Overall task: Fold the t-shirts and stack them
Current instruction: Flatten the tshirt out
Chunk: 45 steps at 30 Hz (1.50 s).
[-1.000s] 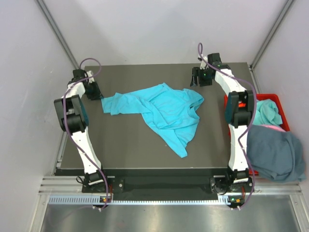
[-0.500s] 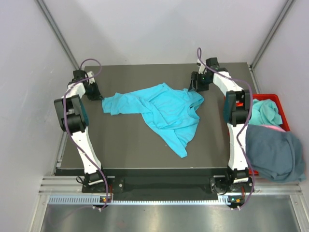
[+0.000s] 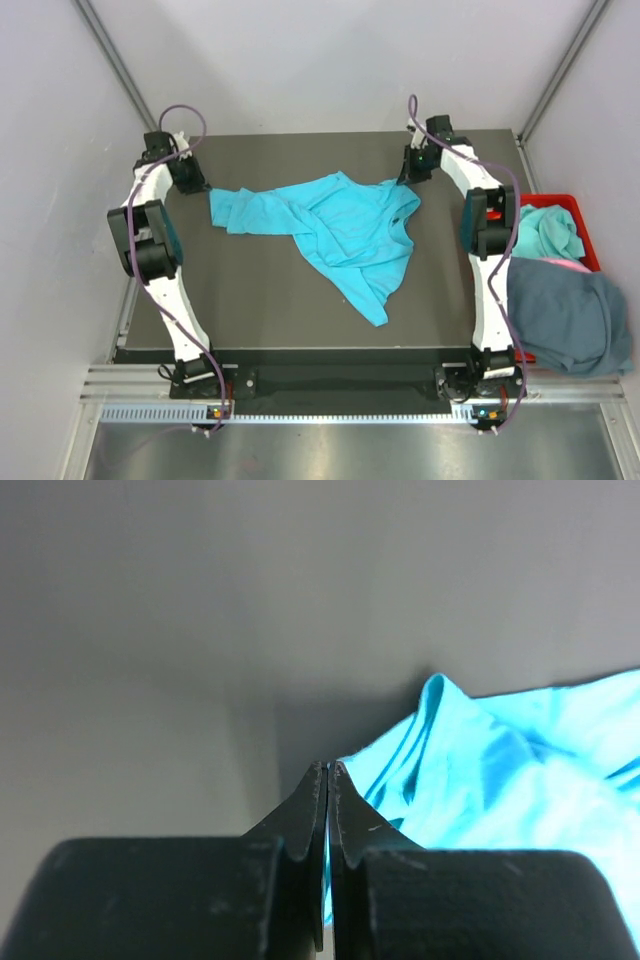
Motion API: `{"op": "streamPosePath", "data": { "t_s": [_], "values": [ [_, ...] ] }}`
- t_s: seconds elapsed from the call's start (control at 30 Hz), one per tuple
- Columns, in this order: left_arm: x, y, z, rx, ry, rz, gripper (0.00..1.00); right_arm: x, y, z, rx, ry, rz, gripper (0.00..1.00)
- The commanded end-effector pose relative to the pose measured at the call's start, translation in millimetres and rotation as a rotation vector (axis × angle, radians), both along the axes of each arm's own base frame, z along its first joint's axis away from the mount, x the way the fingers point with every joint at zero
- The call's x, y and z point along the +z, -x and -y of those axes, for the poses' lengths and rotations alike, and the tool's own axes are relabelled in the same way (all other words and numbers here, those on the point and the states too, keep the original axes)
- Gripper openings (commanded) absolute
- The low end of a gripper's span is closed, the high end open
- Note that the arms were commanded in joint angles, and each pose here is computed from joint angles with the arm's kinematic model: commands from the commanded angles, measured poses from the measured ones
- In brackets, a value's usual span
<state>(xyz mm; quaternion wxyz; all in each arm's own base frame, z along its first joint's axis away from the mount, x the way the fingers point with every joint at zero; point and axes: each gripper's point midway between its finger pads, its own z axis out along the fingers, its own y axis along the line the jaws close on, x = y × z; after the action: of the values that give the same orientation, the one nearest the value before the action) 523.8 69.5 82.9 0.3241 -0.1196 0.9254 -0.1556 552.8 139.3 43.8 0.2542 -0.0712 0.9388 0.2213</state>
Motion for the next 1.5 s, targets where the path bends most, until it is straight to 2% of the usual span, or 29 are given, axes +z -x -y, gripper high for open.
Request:
{"op": "streamPosePath", "data": {
  "t_s": [0.0,0.1,0.2,0.27,0.37,0.47,0.5,0.57,0.63,0.67,0.7,0.77,0.8,0.87,0.93,1.0,1.03,1.1,1.13,1.23,1.47],
  "values": [
    [79,-27,3,-0.019,-0.035,0.194,0.0,79,-39,19,-0.049,0.042,0.238,0.0],
    [113,-38,0,-0.012,-0.058,0.265,0.0,137,-55,40,-0.109,0.057,0.395,0.0],
    [149,-41,4,-0.027,-0.044,0.33,0.0,192,-53,56,-0.127,0.054,0.508,0.0],
    [175,-35,9,-0.031,-0.038,0.38,0.0,225,-41,62,-0.111,0.064,0.572,0.0],
    [206,-17,19,-0.056,-0.032,0.433,0.0,238,-9,56,-0.065,0.044,0.562,0.0],
    [220,10,30,-0.092,-0.025,0.45,0.0,217,36,35,0.035,0.017,0.444,0.0],
    [233,21,35,-0.109,-0.036,0.475,0.0,187,55,29,0.059,0.004,0.354,0.0],
    [221,34,41,-0.136,-0.022,0.448,0.0,168,88,7,0.121,-0.049,0.267,0.0],
    [218,44,45,-0.151,-0.021,0.433,0.0,124,123,-17,0.199,-0.079,0.127,0.04],
    [209,48,47,-0.164,-0.014,0.404,0.0,108,139,-23,0.23,-0.086,0.054,0.09],
    [204,52,50,-0.174,-0.002,0.386,0.0,94,152,-33,0.271,-0.088,0.004,0.24],
    [191,58,53,-0.188,0.015,0.35,0.0,73,164,-35,0.306,-0.079,-0.081,0.37],
    [190,60,55,-0.195,0.024,0.344,0.0,79,157,-35,0.308,-0.077,-0.067,0.43],
    [182,64,56,-0.201,0.034,0.324,0.0,80,139,-29,0.29,-0.044,-0.03,0.46],
    [178,66,59,-0.206,0.034,0.315,0.0,91,101,-23,0.247,-0.003,0.065,0.5],
    [173,68,60,-0.203,0.043,0.304,0.0,105,73,-27,0.238,0.01,0.14,0.5],
    [173,68,61,-0.206,0.049,0.305,0.0,85,61,-27,0.231,0.015,0.112,0.5],
    [165,71,62,-0.2,0.058,0.291,0.0,89,38,-34,0.212,-0.001,0.143,0.5],
    [160,72,63,-0.199,0.062,0.28,0.0,71,31,-34,0.205,-0.003,0.118,0.49],
    [156,76,63,-0.2,0.06,0.27,0.0,61,12,-38,0.179,-0.008,0.142,0.48],
    [163,79,63,-0.205,0.044,0.287,0.0,41,7,-38,0.17,0.004,0.121,0.44]
  ]
}}
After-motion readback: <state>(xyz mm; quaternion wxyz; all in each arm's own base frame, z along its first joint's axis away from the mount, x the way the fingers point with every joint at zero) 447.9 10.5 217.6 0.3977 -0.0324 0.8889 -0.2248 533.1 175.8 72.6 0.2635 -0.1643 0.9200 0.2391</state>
